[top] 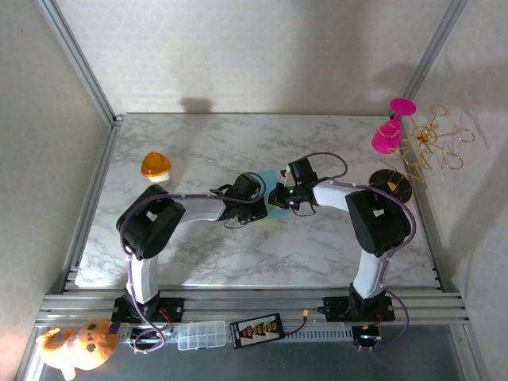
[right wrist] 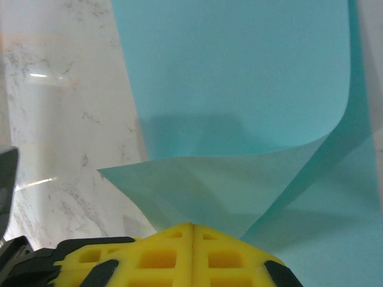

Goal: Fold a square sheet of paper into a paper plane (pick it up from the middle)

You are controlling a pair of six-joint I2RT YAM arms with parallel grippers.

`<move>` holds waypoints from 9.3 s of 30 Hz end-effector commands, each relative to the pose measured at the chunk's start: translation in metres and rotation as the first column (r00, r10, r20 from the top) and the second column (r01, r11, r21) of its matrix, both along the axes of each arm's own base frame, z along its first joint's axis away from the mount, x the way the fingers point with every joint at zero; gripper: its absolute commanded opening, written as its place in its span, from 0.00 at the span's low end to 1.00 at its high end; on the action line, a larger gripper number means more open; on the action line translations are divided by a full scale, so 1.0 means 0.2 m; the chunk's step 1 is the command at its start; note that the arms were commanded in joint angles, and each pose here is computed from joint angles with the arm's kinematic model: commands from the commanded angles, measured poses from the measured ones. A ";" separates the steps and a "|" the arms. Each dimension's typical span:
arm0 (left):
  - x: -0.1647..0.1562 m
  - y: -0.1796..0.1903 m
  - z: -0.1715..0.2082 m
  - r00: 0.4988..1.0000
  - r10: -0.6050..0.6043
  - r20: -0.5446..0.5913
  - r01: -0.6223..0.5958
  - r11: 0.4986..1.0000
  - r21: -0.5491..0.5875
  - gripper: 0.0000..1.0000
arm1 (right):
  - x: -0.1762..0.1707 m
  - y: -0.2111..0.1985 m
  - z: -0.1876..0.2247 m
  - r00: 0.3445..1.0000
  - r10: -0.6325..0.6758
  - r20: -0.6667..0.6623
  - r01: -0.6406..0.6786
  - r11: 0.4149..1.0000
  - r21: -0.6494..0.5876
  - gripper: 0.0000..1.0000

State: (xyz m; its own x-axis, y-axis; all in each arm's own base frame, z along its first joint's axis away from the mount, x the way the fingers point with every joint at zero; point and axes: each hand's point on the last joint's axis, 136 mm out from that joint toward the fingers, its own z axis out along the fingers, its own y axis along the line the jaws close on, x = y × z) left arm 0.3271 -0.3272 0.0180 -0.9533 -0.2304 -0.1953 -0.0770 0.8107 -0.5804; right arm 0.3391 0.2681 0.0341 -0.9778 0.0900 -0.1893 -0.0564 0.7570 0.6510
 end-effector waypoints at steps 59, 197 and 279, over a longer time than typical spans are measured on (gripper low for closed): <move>0.02 0.08 0.11 0.988 0.149 0.030 -0.146 0.986 -0.075 0.01 | -0.11 0.02 -0.10 0.937 -0.280 -0.208 0.281 0.959 -0.029 0.00; 0.05 0.06 0.32 0.987 0.131 0.096 -0.116 0.982 -0.150 0.19 | 0.23 -0.36 0.15 0.955 -0.271 0.122 0.272 0.962 0.008 0.25; 0.27 0.32 0.35 0.938 0.328 0.111 -0.297 0.926 -0.234 0.19 | 0.11 0.06 0.09 0.992 -0.109 0.055 0.098 0.980 0.174 0.00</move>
State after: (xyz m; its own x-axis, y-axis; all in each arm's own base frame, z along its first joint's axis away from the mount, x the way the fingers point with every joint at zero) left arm 0.3719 -0.2754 0.0488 -0.8253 -0.5273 -0.2021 -0.2518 0.6639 -0.7041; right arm 0.3525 0.2791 0.0257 -0.9639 0.2500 -0.0916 0.0940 0.6414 0.7614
